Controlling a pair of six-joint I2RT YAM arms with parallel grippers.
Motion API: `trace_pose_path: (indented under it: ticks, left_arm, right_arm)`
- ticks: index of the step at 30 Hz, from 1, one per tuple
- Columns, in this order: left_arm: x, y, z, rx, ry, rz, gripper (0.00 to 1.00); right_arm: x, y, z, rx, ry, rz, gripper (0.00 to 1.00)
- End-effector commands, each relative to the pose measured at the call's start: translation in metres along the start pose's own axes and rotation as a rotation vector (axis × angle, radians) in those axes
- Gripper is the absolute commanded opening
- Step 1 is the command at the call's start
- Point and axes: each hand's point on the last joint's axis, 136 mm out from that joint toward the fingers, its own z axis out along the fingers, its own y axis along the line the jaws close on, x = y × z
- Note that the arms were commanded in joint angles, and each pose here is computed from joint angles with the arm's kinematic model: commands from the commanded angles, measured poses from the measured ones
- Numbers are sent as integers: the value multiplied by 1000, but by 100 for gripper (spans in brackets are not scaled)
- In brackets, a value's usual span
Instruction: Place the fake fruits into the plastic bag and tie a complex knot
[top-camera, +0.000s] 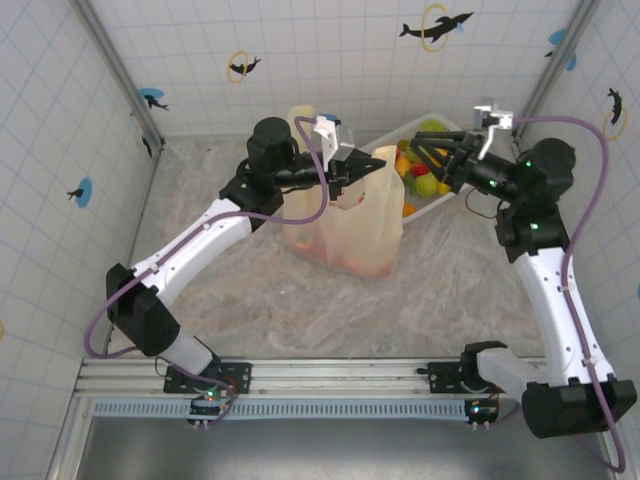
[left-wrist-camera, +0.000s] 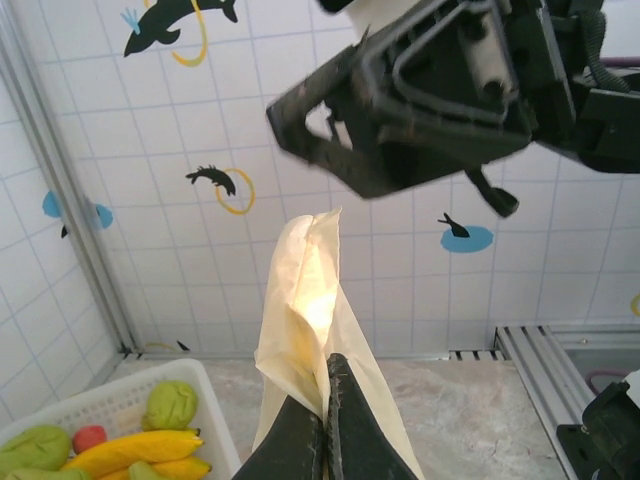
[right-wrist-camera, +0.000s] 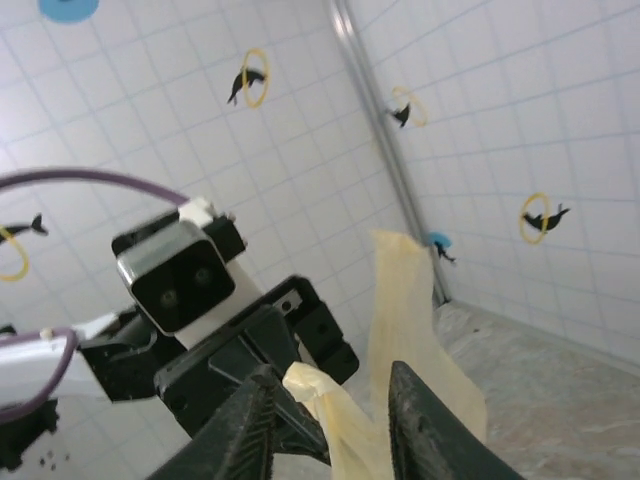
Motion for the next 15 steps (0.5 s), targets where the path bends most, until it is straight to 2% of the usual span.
trace_pose_path:
  ticks: [1, 3, 6, 9, 15]
  left_arm:
    - [-23, -6, -5, -7, -46, 62, 0]
    - [-23, -6, -6, -7, -50, 63, 0]
    - [-24, -7, -6, -8, -52, 63, 0]
    - [-25, -7, -7, -9, -52, 64, 0]
    - [-26, -7, -9, -20, -54, 67, 0]
  right_arm:
    - [-2, 2, -18, 38, -47, -44, 46]
    - [16, -5, -21, 57, -39, -56, 62]
    - [43, -12, -23, 75, -36, -86, 99]
    - [68, -18, -18, 104, -34, -146, 100]
    - [111, -18, 18, 38, 47, -185, 100]
